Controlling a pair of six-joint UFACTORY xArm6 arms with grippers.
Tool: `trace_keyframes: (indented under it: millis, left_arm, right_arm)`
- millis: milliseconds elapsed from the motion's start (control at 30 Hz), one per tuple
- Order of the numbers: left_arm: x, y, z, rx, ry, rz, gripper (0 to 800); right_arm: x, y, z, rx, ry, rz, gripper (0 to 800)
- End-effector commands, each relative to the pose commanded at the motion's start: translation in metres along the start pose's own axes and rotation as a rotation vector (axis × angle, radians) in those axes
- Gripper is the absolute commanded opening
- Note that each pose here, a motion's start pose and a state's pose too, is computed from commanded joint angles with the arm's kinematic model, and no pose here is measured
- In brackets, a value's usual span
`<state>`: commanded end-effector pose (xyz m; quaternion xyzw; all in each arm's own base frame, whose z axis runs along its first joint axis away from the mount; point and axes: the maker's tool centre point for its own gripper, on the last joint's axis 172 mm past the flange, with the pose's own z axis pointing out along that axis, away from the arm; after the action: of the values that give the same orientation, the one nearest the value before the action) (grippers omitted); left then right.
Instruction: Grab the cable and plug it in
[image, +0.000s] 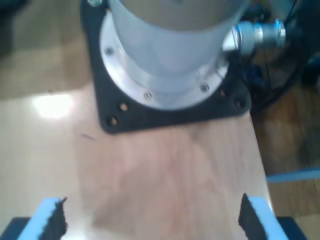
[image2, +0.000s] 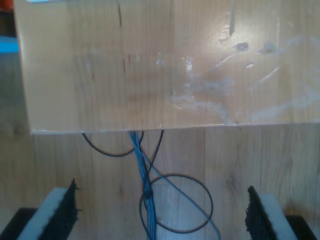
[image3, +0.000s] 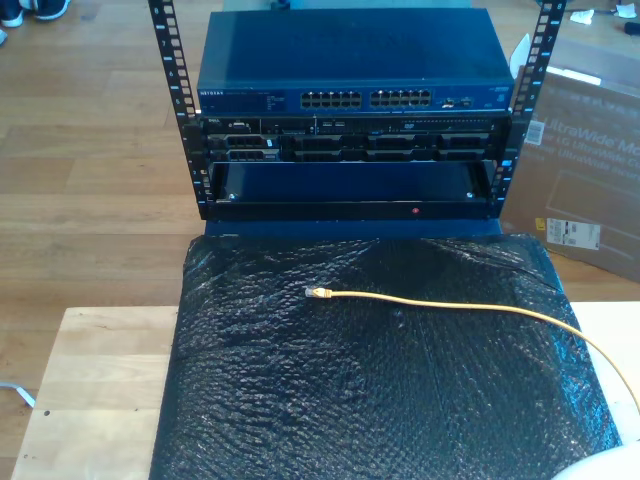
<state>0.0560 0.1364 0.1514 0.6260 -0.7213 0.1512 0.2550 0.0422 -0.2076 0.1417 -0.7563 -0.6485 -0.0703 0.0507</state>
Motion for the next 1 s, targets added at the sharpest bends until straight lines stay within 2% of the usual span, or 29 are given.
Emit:
trace_keyframes:
  millis: [167,300,467,600,700,833,1000]
  left_arm:
    - [0.009,-0.029,-0.018,0.022,-0.013,-0.036,800]
    - [0.016,-0.049,-0.033,0.055,-0.01,-0.076,800]
    - [0.033,-0.066,-0.034,0.075,0.032,-0.101,800]
    - [0.042,-0.085,-0.034,0.109,0.065,-0.145,800]
    - [0.05,-0.097,-0.032,0.102,0.08,-0.192,800]
    - [0.058,-0.106,-0.029,0.079,0.079,-0.222,800]
    - [0.069,-0.127,-0.028,0.133,0.127,-0.235,800]
  right_arm:
    - [0.003,0.035,-0.023,-0.089,0.019,0.026,799]
    - [0.001,0.05,-0.045,-0.106,0.05,0.114,799]
    - [0.008,0.091,-0.062,-0.097,0.134,0.189,799]
    - [0.011,0.112,-0.076,-0.089,0.206,0.282,799]
    - [0.026,0.137,-0.088,-0.103,0.284,0.298,799]
    - [0.048,0.157,-0.103,-0.133,0.368,0.329,799]
    - [0.078,0.179,-0.119,-0.109,0.41,0.323,799]
